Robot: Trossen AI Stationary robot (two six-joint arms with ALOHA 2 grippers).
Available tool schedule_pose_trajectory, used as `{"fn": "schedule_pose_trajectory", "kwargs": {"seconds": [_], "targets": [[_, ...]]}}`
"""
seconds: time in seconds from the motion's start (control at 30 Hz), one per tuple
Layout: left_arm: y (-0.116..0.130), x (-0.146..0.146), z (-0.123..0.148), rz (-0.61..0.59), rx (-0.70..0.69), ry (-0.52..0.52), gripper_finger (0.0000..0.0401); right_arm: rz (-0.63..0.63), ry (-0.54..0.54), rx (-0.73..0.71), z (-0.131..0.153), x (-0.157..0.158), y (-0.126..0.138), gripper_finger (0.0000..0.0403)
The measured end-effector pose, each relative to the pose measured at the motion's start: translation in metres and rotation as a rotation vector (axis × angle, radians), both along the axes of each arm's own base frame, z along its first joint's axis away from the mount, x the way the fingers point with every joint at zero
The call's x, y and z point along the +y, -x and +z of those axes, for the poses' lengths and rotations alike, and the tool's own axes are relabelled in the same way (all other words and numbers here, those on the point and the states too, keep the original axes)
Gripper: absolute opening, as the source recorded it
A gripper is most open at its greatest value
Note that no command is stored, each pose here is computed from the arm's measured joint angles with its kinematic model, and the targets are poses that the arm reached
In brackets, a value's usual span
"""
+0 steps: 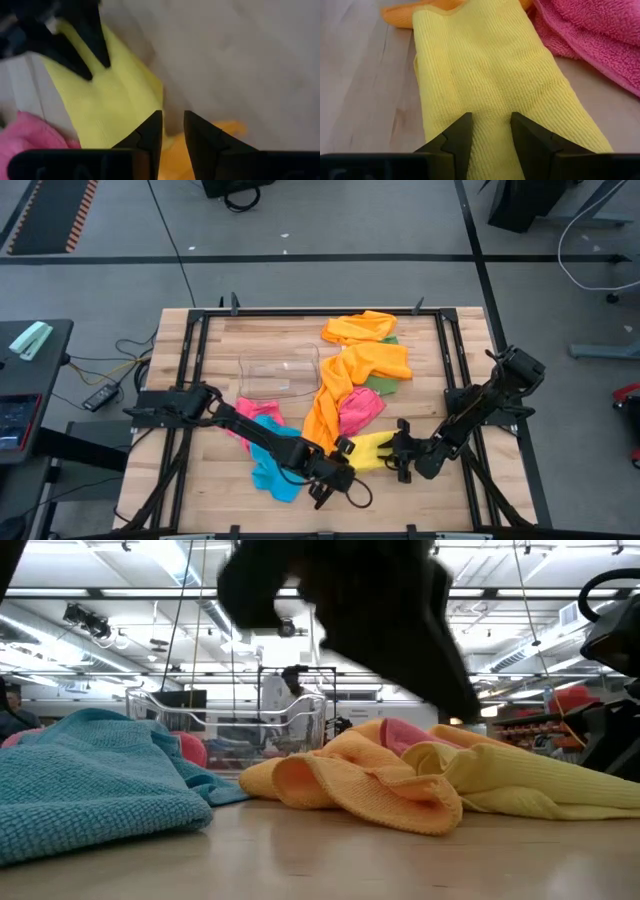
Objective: Fold microfiber towels
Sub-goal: Fold the yellow microfiber cloth
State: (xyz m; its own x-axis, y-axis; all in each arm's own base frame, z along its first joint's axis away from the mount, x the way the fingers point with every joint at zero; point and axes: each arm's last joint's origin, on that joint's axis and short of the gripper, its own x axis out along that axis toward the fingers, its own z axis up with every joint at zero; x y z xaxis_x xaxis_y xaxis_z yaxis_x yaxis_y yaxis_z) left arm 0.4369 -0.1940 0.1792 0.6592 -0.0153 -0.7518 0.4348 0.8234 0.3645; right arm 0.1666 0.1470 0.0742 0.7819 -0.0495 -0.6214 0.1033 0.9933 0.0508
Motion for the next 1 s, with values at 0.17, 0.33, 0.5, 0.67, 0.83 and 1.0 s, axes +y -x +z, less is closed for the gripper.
{"fn": "schedule_pose_trajectory", "kwargs": {"seconds": [0.17,0.33,0.5,0.67,0.83,1.0], "targets": [[-0.019,0.018,0.007,0.166,-0.147,0.117,0.0079,0.009,0.007,0.007,0.000,0.000,0.000,0.0147],[-0.036,0.040,-0.015,0.253,-0.167,0.165,0.0100,0.011,0.010,0.010,-0.001,0.000,0.000,0.0147],[-0.045,0.043,-0.043,0.297,-0.166,0.208,0.0161,0.024,0.022,0.013,0.000,0.000,0.000,0.0147],[-0.050,0.044,-0.055,0.284,-0.160,0.264,0.0224,0.019,0.018,0.014,0.000,0.000,0.000,0.0147],[-0.047,0.048,-0.063,0.331,-0.065,0.326,0.0251,0.017,0.015,0.015,0.000,0.000,0.000,0.0147],[-0.044,0.044,-0.063,0.352,-0.037,0.340,0.0275,0.016,0.014,0.015,0.000,0.000,0.000,0.0147]]}}
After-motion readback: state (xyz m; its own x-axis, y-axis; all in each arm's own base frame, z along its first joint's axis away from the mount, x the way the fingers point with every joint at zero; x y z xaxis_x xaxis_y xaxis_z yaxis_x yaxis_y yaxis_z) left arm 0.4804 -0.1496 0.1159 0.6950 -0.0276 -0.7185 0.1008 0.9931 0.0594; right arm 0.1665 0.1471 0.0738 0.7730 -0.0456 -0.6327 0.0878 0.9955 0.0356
